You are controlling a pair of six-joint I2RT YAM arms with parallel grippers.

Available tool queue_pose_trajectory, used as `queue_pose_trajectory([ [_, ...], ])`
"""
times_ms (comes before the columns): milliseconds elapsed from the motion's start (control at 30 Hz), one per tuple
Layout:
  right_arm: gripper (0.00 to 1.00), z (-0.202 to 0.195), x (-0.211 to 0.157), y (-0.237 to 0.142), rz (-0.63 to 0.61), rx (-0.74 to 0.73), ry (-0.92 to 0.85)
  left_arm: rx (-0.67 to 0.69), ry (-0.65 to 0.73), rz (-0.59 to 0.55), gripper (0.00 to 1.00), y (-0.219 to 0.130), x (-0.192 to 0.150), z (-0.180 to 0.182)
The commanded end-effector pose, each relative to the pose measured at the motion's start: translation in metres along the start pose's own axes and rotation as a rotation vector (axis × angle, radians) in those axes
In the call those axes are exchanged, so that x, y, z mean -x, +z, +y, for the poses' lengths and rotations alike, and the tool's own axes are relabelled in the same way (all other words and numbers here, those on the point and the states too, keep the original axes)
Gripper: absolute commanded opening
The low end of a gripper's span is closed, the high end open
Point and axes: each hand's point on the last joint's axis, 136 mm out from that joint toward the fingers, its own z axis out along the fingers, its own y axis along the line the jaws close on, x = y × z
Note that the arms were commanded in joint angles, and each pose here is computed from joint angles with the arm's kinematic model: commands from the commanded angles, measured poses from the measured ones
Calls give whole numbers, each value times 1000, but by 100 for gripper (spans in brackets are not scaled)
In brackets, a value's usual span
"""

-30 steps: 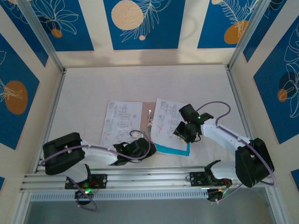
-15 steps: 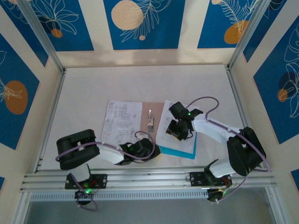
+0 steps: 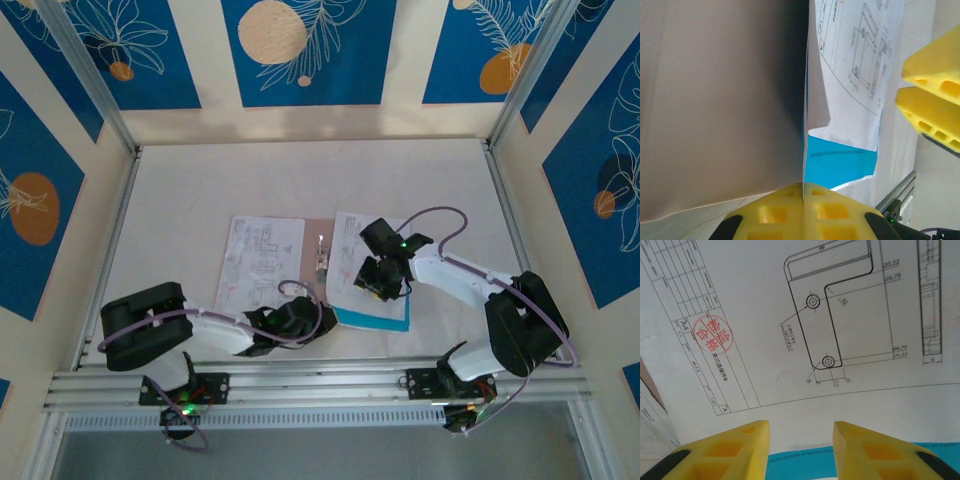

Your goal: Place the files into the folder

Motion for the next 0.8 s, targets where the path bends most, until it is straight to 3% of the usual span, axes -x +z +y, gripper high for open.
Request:
queue_pose_trajectory([
  [0, 40, -1, 2, -8, -24, -2, 9, -8, -26, -17, 0, 2, 3, 3],
  [767, 40, 0, 6, 7, -6, -14, 35, -23, -79, -103, 0, -6, 17, 11],
])
